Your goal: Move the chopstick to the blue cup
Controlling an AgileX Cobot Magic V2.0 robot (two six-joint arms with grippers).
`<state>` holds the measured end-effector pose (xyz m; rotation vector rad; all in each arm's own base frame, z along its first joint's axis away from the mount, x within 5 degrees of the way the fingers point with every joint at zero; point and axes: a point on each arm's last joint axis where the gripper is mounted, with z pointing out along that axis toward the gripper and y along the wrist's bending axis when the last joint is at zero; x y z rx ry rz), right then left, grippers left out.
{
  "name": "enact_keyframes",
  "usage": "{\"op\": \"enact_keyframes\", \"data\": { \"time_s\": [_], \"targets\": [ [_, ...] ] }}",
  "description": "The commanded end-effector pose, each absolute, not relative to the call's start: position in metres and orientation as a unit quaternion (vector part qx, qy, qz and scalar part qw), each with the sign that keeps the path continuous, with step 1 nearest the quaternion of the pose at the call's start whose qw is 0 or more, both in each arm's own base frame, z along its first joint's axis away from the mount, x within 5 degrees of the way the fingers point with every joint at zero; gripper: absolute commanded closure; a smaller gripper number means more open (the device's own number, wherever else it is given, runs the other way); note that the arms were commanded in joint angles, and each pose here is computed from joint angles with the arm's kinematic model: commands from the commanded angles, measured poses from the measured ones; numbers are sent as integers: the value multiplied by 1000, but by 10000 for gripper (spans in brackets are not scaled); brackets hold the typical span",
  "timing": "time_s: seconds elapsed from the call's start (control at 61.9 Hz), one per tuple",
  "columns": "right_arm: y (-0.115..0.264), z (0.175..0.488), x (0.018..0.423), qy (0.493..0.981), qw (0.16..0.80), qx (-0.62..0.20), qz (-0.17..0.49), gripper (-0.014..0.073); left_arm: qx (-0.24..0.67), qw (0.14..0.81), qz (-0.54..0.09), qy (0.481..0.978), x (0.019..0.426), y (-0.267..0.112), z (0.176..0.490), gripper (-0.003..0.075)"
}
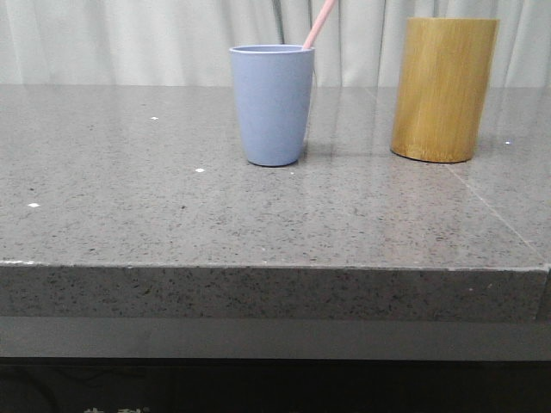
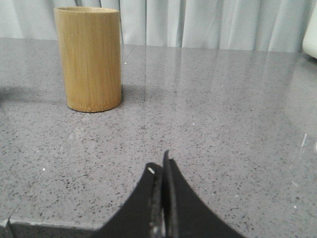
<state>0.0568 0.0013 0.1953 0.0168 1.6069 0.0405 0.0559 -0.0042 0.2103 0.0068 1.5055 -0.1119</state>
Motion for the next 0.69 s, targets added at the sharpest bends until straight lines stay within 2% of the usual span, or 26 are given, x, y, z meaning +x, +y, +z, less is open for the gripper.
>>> {"op": "enact_keyframes", "data": {
  "time_s": [0.0, 0.679],
  "targets": [
    [0, 208, 55, 668, 743, 18, 19, 662, -2, 757, -51, 652, 54, -3, 214, 739],
    [-2, 208, 55, 668, 744, 28, 10, 662, -2, 757, -51, 652, 54, -3, 214, 739]
  ]
}}
